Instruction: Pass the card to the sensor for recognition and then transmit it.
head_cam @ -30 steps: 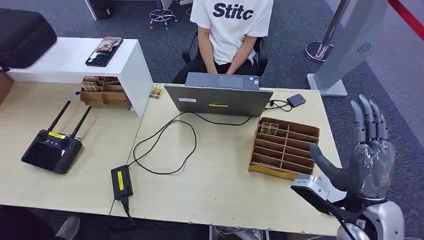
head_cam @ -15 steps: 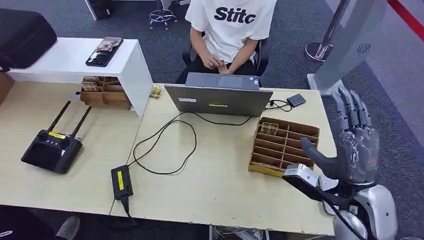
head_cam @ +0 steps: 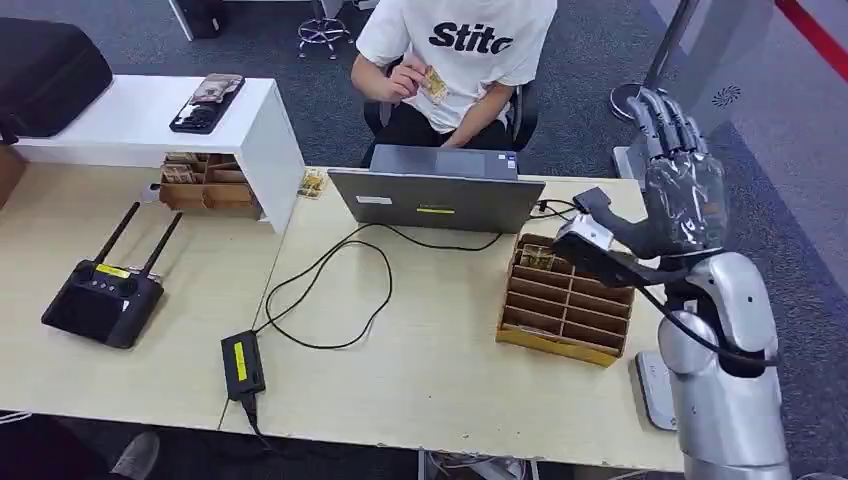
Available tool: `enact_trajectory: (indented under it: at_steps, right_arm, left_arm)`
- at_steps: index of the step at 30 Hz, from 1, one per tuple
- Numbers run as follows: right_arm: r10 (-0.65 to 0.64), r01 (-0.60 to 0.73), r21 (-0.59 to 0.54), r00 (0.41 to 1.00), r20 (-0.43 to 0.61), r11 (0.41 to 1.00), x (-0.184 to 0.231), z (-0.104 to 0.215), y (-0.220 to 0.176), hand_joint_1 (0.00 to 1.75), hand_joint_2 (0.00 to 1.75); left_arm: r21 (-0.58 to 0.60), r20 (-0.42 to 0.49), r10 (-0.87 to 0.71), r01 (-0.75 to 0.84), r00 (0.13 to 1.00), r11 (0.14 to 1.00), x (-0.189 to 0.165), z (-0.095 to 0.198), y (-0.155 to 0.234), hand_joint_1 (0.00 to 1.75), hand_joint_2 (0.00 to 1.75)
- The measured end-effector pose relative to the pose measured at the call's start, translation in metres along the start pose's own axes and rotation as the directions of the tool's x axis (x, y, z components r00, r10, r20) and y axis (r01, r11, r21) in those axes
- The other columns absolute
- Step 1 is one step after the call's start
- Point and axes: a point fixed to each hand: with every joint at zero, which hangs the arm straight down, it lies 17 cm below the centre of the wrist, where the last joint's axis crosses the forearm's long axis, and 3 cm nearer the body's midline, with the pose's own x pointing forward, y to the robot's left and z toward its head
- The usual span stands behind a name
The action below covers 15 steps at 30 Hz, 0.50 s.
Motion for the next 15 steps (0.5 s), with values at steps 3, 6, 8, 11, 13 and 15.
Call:
enact_trajectory:
  at_steps: [3, 6, 8, 11, 13, 15]
  right_arm:
    - [0.010, -0.010, 0.022, 1.000, -0.002, 1.000, -0.005, -0.022, 0.004, 0.00, 1.75]
    - [0.017, -0.017, 0.038, 1.000, -0.008, 0.999, -0.008, -0.031, 0.008, 0.00, 1.75]
    - [0.019, -0.018, 0.050, 1.000, -0.006, 0.999, -0.008, -0.034, 0.013, 0.00, 1.75]
    - [0.018, -0.017, 0.078, 1.000, -0.018, 0.997, -0.012, -0.043, 0.019, 0.00, 1.75]
    - [0.020, -0.017, 0.086, 0.999, -0.027, 0.996, -0.015, -0.051, 0.019, 0.00, 1.75]
    - [0.021, -0.017, 0.100, 0.999, -0.040, 0.995, -0.018, -0.057, 0.022, 0.00, 1.75]
  left_arm:
    - [0.001, 0.002, -0.013, 0.013, 1.000, 1.000, 0.000, 0.000, 0.001, 0.00, 1.75]
    - [0.002, 0.002, -0.019, 0.019, 1.000, 1.000, -0.001, 0.000, 0.002, 0.00, 1.75]
    - [0.001, 0.003, -0.022, 0.022, 1.000, 1.000, 0.000, 0.000, 0.002, 0.00, 1.75]
    - [-0.001, -0.007, -0.028, 0.028, 1.000, 1.000, -0.002, 0.000, 0.002, 0.00, 1.75]
    - [-0.004, -0.010, -0.035, 0.035, 0.999, 0.999, -0.003, 0.000, 0.002, 0.00, 1.75]
    - [-0.004, -0.011, -0.040, 0.039, 0.999, 0.999, -0.003, 0.000, 0.002, 0.00, 1.75]
